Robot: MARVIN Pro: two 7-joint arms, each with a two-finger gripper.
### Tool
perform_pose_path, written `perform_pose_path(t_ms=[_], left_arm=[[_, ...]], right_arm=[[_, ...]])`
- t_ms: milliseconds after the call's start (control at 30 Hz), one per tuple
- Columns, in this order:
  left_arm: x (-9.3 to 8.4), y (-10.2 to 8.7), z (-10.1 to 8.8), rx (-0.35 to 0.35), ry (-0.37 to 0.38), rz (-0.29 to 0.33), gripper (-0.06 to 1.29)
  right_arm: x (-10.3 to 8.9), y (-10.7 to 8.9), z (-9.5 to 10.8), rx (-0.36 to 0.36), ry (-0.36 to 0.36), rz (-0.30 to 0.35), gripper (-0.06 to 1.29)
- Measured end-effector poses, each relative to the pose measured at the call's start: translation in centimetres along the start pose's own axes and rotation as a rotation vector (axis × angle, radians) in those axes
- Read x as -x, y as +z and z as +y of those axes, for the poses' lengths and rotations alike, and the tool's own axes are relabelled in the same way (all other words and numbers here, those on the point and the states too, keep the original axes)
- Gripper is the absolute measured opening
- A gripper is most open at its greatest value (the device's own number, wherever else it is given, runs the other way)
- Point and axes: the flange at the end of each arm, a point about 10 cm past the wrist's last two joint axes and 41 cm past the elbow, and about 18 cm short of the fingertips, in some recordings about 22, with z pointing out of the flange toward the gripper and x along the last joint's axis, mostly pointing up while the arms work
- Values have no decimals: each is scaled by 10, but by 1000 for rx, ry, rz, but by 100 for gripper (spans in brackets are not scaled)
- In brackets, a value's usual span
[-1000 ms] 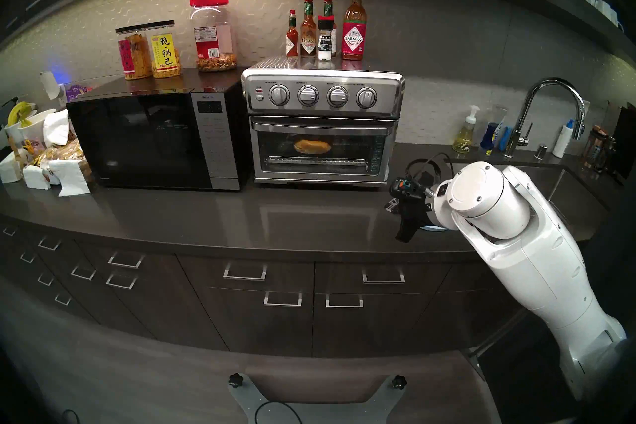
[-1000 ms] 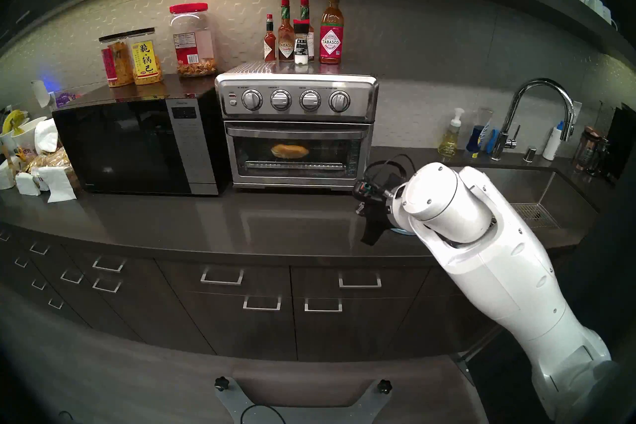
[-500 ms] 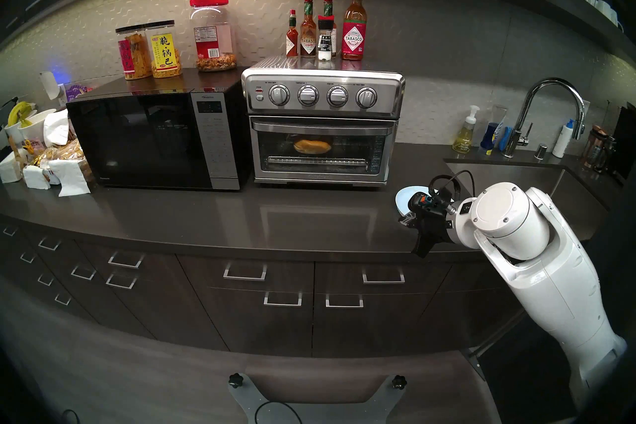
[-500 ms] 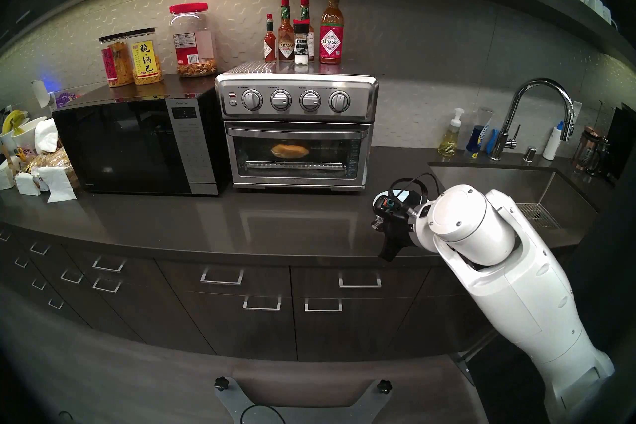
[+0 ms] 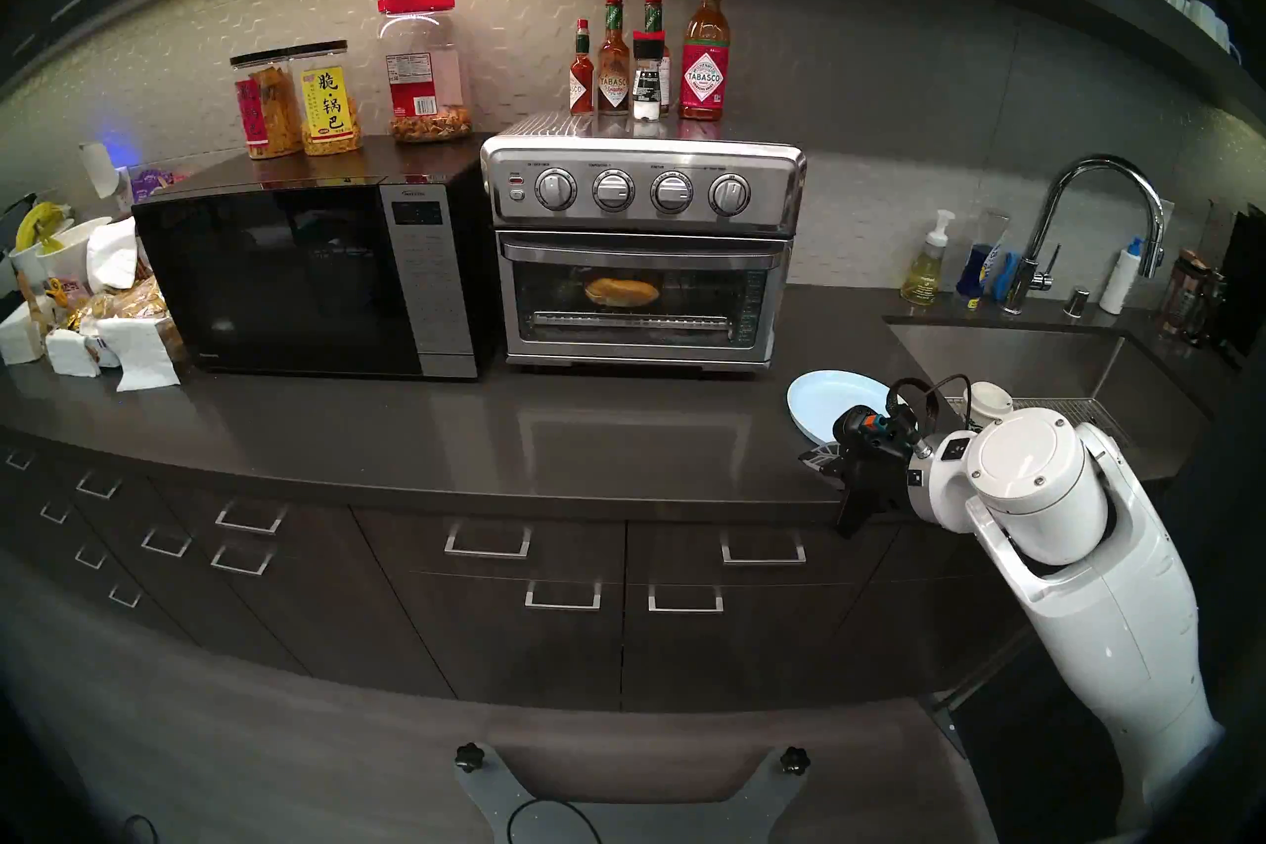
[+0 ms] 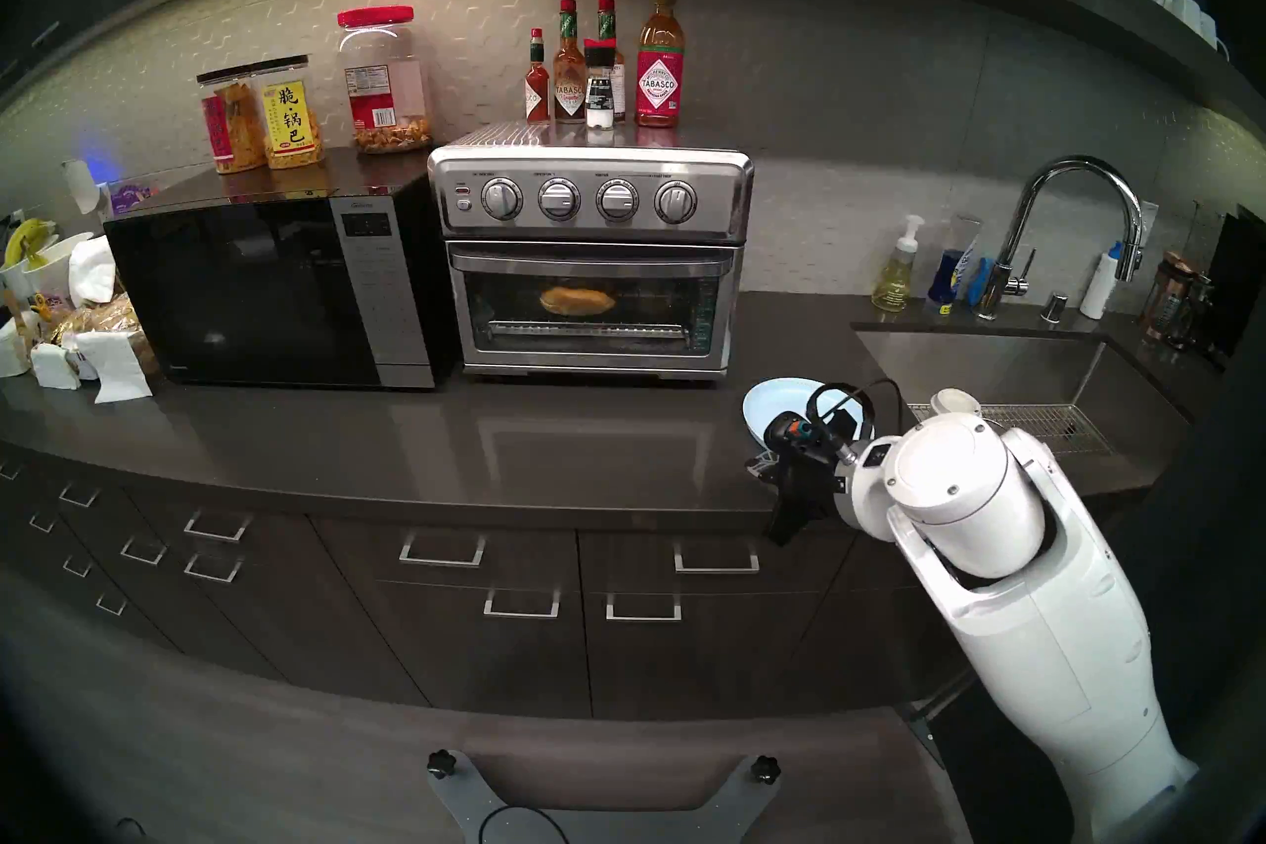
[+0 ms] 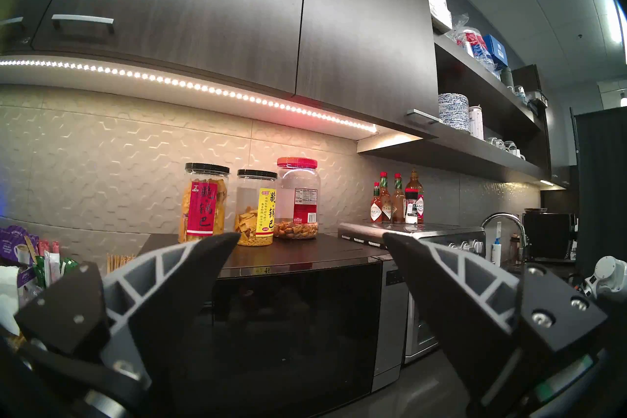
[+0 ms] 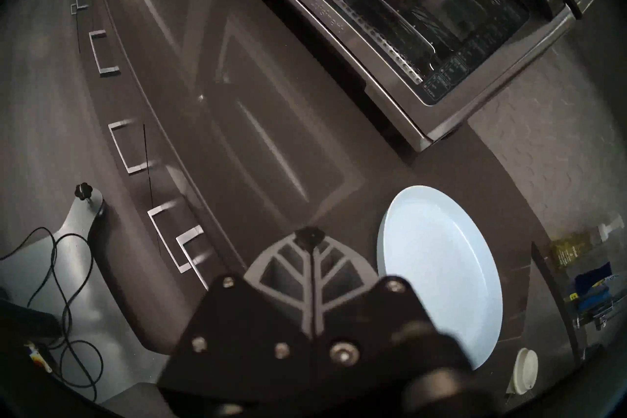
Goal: Open the oven and place the bagel inside on the rack
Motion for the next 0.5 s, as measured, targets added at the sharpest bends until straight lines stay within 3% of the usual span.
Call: perform_pose_path(t_ms=[500], left_arm=[[0,0,0,0,0,-1,122]], right_arm=[[23,-11,-15,71,149,179,-3]])
